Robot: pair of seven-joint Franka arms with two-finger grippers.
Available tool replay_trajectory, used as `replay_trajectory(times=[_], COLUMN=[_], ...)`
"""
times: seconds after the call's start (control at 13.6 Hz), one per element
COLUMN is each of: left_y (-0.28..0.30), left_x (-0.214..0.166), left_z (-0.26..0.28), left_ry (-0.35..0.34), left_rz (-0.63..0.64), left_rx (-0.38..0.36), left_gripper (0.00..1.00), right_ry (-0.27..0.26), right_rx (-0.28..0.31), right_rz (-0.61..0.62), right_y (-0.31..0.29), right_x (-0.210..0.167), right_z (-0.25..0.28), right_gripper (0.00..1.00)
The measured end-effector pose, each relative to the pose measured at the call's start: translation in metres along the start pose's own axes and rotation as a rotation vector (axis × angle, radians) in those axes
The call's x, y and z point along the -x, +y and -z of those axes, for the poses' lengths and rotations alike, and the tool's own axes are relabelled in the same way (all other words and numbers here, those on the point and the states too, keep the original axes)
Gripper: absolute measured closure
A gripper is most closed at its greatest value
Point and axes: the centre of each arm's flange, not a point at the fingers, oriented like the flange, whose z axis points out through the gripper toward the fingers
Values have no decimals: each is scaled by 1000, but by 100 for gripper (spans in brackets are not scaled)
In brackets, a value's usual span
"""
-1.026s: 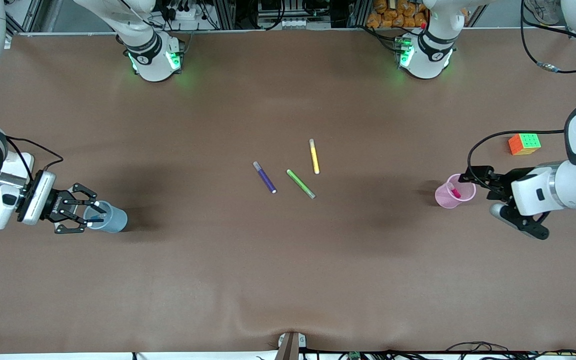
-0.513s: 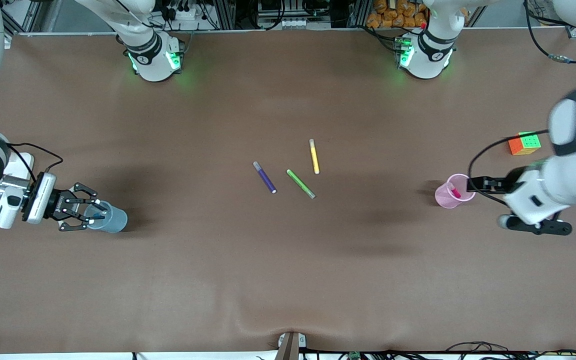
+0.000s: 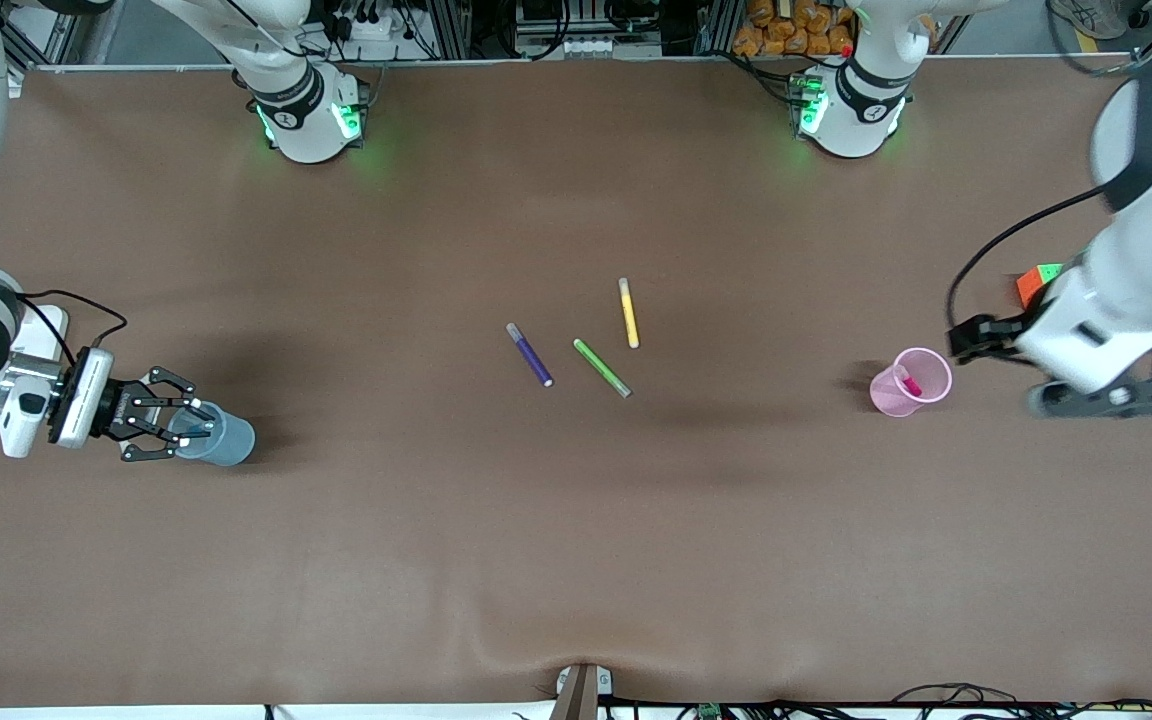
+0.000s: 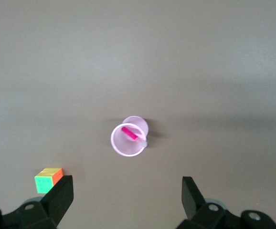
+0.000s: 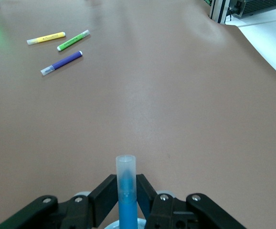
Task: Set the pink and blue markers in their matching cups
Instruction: 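Release the pink marker into the pink cup and raise the left gripper, then release the blue marker into the light blue cup with the right gripper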
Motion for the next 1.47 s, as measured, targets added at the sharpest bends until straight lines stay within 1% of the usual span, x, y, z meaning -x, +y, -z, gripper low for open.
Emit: replay_trajectory(times=[0.07, 0.22, 0.29, 0.51, 0.59, 0.73, 0.88, 0.95, 1.1, 1.32, 1.47], left_y=[-12, -39, -49, -56, -56, -55, -54, -53, -55, -72, -77], left_x=[6, 18, 23, 40, 46, 59, 70, 73, 77, 79, 80], left_z=[10, 24, 28, 39, 44, 51, 55, 56, 57, 53, 51], left_ry=[0, -7, -7, 3, 8, 15, 17, 18, 18, 8, 5], left_rz=[21, 62, 76, 89, 89, 88, 88, 88, 90, 100, 103], left_rx=[31, 111, 130, 134, 130, 123, 116, 114, 128, 151, 159], left_gripper=[0, 0, 0, 0, 0, 0, 0, 0, 0, 0, 0], right_ry=[1, 2, 4, 4, 3, 1, -14, -36, -96, -194, -268], right_rx=[-2, -8, -9, -4, -1, 4, 2, -3, -2, 38, 82], right_rz=[-3, -8, -7, -30, -41, -57, -90, -115, -165, -243, -306], right_y=[0, 0, 0, 5, 7, 12, 15, 15, 14, 12, 7], right_x=[2, 5, 4, -5, -10, -26, -45, -55, -76, -117, -148], right_z=[-1, -5, -6, -5, -4, -3, -3, -2, 3, 18, 29], right_gripper=[70, 47, 37, 2, 0, 0, 0, 0, 0, 0, 0])
